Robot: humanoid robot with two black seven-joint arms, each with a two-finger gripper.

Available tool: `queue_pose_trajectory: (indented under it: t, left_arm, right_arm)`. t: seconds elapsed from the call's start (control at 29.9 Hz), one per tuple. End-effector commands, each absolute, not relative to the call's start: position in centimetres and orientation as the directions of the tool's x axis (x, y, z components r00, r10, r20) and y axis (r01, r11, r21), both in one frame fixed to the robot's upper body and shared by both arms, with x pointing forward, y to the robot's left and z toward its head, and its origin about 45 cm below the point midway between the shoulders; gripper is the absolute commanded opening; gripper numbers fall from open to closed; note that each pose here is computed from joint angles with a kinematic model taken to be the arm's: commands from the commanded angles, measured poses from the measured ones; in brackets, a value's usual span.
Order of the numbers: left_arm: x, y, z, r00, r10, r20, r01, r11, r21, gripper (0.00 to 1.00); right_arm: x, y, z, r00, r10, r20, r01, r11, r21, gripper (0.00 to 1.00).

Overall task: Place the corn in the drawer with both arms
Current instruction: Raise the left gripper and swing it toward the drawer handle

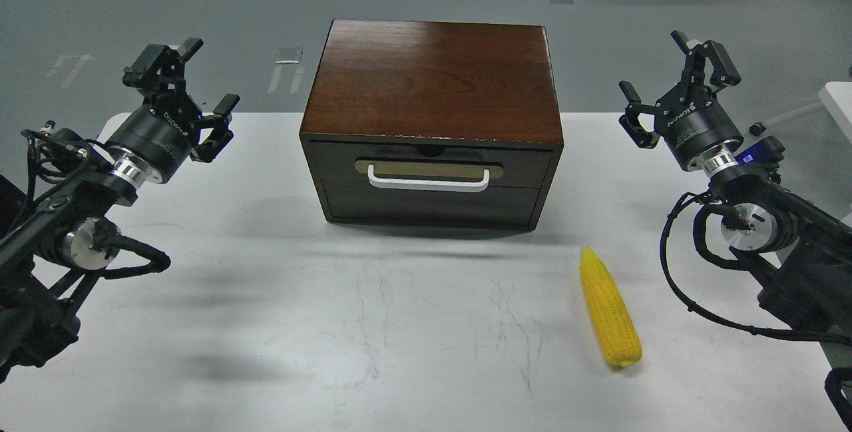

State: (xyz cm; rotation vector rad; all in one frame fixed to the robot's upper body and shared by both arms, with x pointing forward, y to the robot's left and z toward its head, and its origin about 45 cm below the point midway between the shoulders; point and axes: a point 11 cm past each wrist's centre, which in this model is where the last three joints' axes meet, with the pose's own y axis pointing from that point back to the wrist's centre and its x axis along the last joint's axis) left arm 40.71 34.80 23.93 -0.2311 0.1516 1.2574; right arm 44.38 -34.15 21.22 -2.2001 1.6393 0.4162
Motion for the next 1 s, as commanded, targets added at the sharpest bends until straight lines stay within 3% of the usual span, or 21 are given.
queue_pose_trajectory:
  t: [0.0, 0.37, 0.73, 0.97]
  left_arm:
    - [40.1, 35.0, 23.1, 0.295, 0.924, -0.244, -0.956, 0.285, -0.074, 0.98]
    - [40.1, 35.7, 23.7, 0.301, 0.926, -0.227, -0.954, 0.292, -0.073, 0.98]
    - [39.5, 34.7, 25.9, 0.433, 0.887, -0.158, -0.901, 0.421, -0.108, 0.98]
    - [39.0, 33.0, 30.9, 0.541, 0.831, 0.128, -0.814, 0.555, -0.171, 0.98]
  right_arm:
    - [44.2, -35.0, 21.4, 0.282, -0.856, -0.434, -0.959, -0.259, -0.114, 1.0]
    - [44.2, -35.0, 21.6, 0.283, -0.857, -0.431, -0.959, -0.259, -0.115, 1.0]
    - [44.0, -36.7, 22.2, 0.268, -0.875, -0.404, -0.963, -0.243, -0.112, 1.0]
    - [43.9, -37.7, 22.5, 0.256, -0.885, -0.389, -0.967, -0.231, -0.11, 1.0]
